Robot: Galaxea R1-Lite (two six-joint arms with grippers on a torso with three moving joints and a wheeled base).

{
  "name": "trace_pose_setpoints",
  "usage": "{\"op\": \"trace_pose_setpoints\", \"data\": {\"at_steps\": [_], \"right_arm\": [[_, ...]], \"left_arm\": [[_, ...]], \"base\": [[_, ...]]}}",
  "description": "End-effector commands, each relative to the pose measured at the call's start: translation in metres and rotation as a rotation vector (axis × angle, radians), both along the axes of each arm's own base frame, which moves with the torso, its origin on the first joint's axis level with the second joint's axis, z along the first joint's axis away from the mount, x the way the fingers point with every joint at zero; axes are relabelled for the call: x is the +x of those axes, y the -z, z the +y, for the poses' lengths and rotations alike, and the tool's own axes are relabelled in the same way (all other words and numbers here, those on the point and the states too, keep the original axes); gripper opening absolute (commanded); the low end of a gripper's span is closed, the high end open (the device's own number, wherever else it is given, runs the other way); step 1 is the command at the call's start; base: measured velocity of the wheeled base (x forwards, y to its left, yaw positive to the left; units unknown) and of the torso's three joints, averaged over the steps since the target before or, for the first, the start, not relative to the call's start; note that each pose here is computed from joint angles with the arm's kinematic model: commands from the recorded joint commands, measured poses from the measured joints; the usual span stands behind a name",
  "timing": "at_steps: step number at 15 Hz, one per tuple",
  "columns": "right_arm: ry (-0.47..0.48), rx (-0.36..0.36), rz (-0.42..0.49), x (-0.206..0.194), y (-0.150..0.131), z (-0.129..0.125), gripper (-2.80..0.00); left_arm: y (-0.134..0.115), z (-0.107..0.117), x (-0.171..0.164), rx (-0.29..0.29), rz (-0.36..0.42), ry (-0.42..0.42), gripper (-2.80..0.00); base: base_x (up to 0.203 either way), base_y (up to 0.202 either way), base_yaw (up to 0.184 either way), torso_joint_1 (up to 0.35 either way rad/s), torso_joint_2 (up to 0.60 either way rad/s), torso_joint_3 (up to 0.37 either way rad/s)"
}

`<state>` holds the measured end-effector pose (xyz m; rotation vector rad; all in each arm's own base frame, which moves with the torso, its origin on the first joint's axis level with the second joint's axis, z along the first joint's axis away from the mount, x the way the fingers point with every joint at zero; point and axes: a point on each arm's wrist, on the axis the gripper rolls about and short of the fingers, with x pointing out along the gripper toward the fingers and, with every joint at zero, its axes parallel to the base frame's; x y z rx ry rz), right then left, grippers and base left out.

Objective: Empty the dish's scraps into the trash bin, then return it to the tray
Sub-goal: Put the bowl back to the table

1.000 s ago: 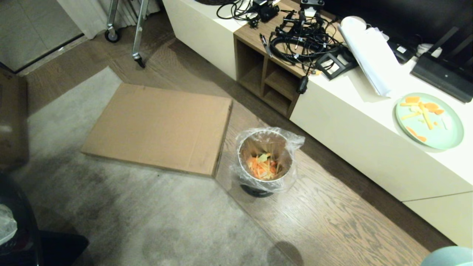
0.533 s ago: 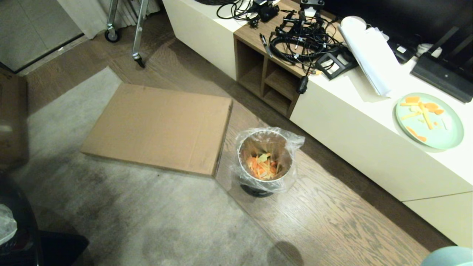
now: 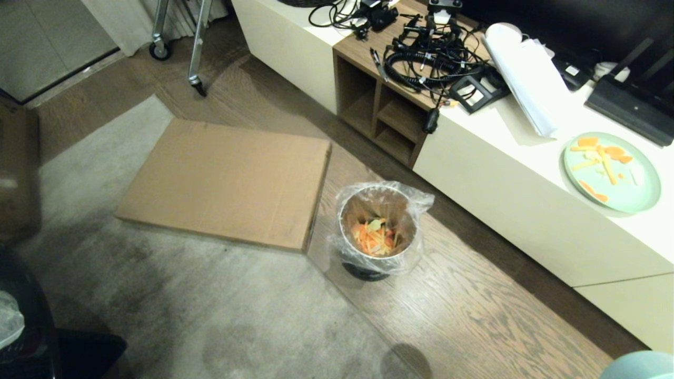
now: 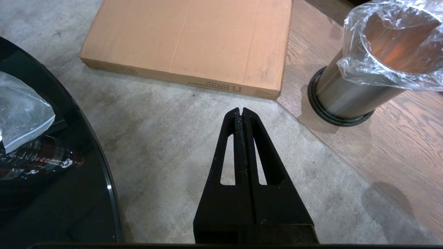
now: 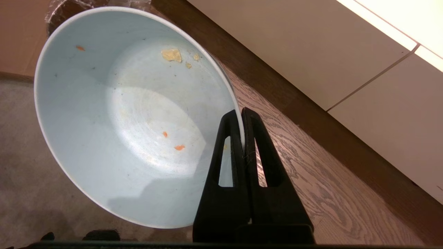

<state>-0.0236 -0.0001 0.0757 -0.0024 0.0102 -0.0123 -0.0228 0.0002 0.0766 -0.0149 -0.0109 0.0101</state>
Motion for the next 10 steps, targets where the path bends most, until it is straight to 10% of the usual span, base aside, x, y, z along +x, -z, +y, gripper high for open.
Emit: {"op": "trace_pose_setpoints", "data": {"at_steps": [1,10], "right_arm": [[0.000,-0.001,0.002,0.0002,-0.0003,0.0000,-2.80],[0.000,-0.001,0.002,0.0001,-0.0002,0.0000,-2.80]], "left_arm": [[0.0000,0.0000,0.0000,0.000,0.000,-0.001,-2.80],[-0.0001,0.0000,0.0000,-0.002,-0.001,-0.001,-2.80]], "base": [[0.000,0.000,0.000,0.000,0.00,0.000],[0.000,0.000,0.000,0.001,0.00,0.045]]}}
